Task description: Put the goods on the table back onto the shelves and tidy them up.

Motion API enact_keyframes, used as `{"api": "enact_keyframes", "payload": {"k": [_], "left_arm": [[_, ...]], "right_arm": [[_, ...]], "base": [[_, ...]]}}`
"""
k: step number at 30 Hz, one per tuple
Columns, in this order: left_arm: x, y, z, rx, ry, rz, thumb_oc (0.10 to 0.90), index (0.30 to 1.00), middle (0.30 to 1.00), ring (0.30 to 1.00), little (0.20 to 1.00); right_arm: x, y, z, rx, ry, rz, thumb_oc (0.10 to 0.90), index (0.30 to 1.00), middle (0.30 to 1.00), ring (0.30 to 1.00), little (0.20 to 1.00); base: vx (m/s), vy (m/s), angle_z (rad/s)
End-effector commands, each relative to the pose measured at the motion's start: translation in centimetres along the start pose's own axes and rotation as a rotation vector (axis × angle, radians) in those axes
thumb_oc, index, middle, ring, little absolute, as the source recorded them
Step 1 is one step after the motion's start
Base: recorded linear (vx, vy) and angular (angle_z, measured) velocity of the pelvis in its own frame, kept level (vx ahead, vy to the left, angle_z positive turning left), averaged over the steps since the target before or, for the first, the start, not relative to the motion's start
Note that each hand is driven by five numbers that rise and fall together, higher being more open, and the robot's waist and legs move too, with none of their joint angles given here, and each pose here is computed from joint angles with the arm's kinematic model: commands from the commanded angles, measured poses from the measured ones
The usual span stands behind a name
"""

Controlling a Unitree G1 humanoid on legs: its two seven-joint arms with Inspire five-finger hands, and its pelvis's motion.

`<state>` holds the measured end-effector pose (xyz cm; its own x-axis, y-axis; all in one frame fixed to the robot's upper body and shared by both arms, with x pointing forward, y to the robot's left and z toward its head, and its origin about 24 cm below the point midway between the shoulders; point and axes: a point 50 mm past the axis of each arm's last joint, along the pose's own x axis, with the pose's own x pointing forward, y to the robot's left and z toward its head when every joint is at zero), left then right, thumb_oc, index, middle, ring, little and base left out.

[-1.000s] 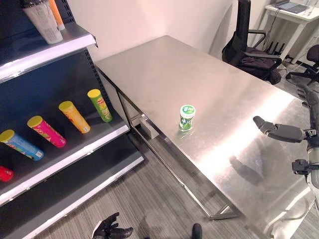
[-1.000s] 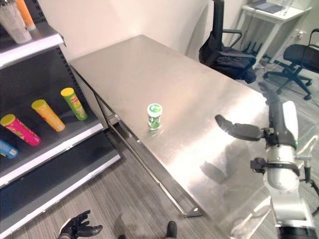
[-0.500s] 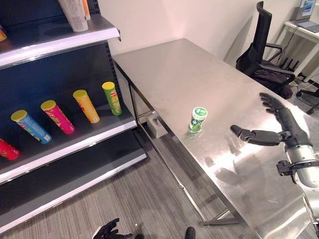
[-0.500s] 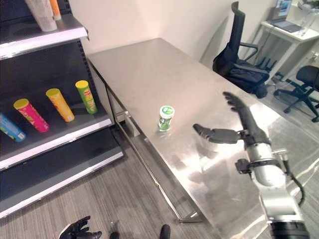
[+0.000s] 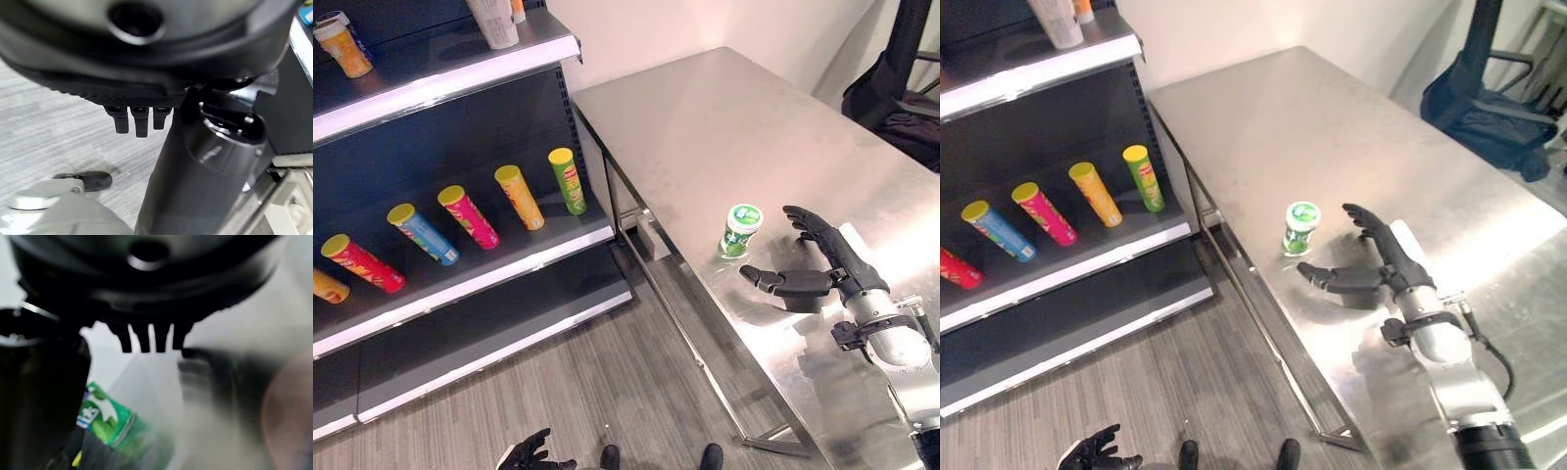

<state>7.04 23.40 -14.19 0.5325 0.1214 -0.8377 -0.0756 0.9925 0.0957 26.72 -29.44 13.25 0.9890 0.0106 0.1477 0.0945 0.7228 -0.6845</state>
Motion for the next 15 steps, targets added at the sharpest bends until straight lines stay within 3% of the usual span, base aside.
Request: {"api": "enact_keyframes", "payload": {"k": [1,15], "left_arm": [[0.4,2.0,2.7,0.037,-0.103,0.041,0.800,0.900,0.900,0.900,0.900],[0.4,2.0,2.7,0.034,-0.102,0.049,0.800,0.900,0.900,0.900,0.900]], "right_arm": [[2.4,-3.3,4.7,-0.050,-0.214,-0.142,0.800,0.900,0.900,0.900,0.900],[3.9,-2.8,5.4,-0.036,-0.229,-0.161,0.800,0.900,0.900,0.900,0.900]], "base": [[0.04,-0.013,0.11],[0.01,-0.001,0.07]]}}
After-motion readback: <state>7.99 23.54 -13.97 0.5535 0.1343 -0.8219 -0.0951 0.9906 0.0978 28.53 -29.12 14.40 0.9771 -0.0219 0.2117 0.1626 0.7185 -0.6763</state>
